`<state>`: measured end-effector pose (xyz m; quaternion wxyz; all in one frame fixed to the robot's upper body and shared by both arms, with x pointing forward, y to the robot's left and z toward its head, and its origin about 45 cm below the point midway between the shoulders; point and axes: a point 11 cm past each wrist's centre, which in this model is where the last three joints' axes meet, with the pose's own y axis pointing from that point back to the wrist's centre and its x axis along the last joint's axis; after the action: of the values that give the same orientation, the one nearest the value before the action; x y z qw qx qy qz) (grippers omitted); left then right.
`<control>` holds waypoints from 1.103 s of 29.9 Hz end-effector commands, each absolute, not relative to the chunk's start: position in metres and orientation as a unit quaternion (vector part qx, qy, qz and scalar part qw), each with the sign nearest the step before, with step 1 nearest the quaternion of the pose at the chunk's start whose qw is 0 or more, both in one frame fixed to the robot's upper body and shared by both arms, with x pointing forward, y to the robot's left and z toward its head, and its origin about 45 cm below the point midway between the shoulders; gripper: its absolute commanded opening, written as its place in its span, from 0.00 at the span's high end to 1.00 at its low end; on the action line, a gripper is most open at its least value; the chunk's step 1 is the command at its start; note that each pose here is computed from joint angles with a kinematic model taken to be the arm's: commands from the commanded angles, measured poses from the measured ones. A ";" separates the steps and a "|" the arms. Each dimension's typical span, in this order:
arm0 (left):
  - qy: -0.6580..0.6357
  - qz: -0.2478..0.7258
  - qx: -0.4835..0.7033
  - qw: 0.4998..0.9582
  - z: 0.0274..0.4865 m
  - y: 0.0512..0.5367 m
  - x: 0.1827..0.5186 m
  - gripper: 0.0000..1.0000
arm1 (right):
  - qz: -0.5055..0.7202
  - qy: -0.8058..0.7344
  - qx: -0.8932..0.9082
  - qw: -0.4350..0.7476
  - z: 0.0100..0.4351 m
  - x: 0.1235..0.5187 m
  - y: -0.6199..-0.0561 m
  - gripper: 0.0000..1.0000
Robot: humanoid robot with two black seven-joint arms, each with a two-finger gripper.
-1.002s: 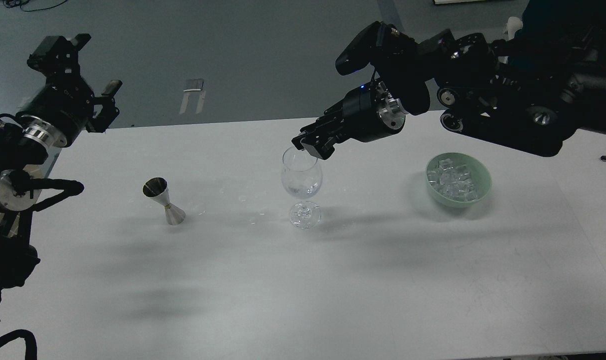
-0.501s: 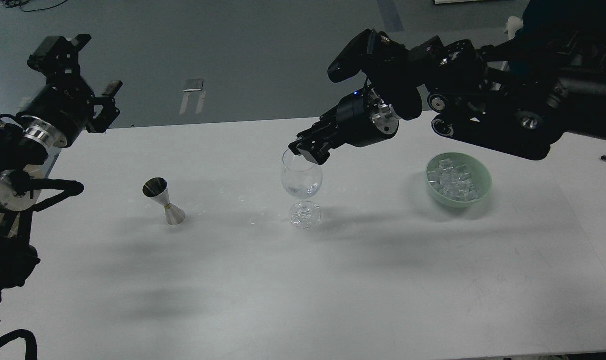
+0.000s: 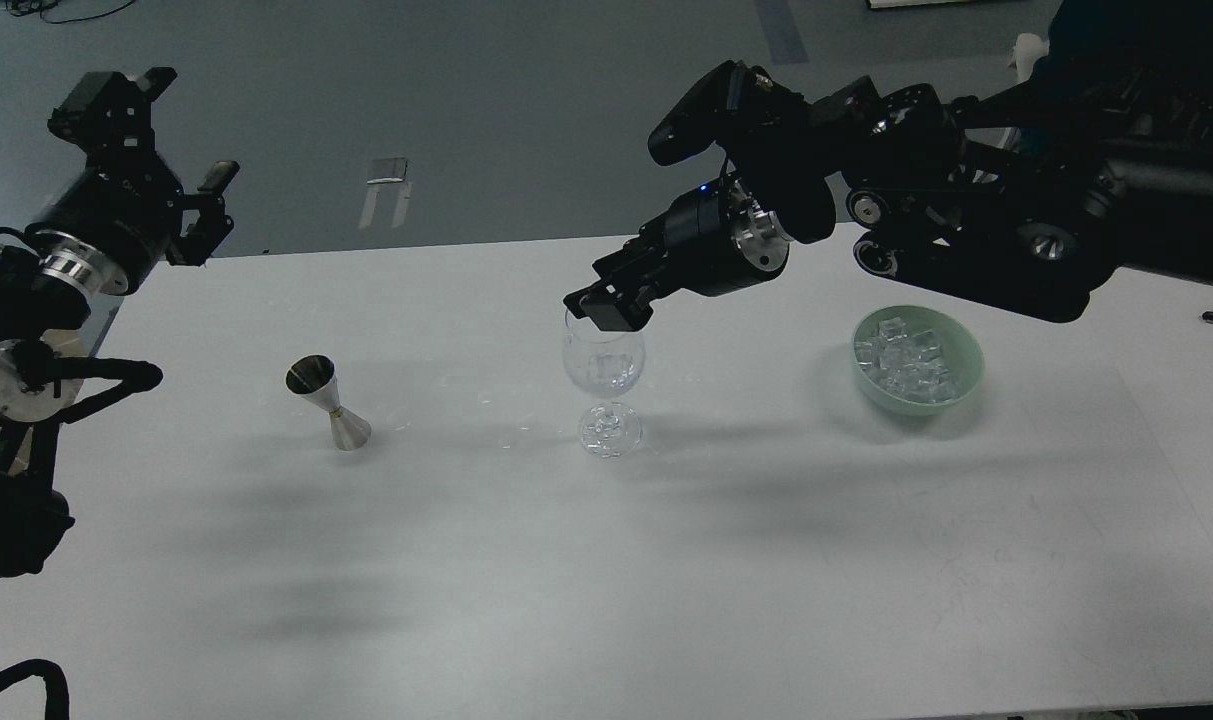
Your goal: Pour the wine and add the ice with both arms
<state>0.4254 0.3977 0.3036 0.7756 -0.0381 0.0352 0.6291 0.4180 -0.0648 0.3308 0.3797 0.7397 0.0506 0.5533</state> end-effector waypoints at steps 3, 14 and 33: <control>0.029 0.628 -0.041 0.777 0.310 0.398 0.427 0.03 | 0.530 -0.106 0.769 0.343 0.404 0.469 -0.087 0.51; 0.026 0.589 -0.045 0.806 0.307 0.388 0.425 0.03 | 0.248 -0.392 0.876 0.129 0.376 0.511 -0.184 0.49; 0.093 0.607 -0.060 0.787 0.267 0.391 0.454 0.02 | -0.110 -0.504 0.832 -0.203 0.262 0.493 -0.219 0.05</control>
<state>0.4457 0.3952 0.2690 0.7866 -0.0693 0.0860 0.6075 0.4940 -0.2228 0.2678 -0.1957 0.8355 -0.5042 -0.0971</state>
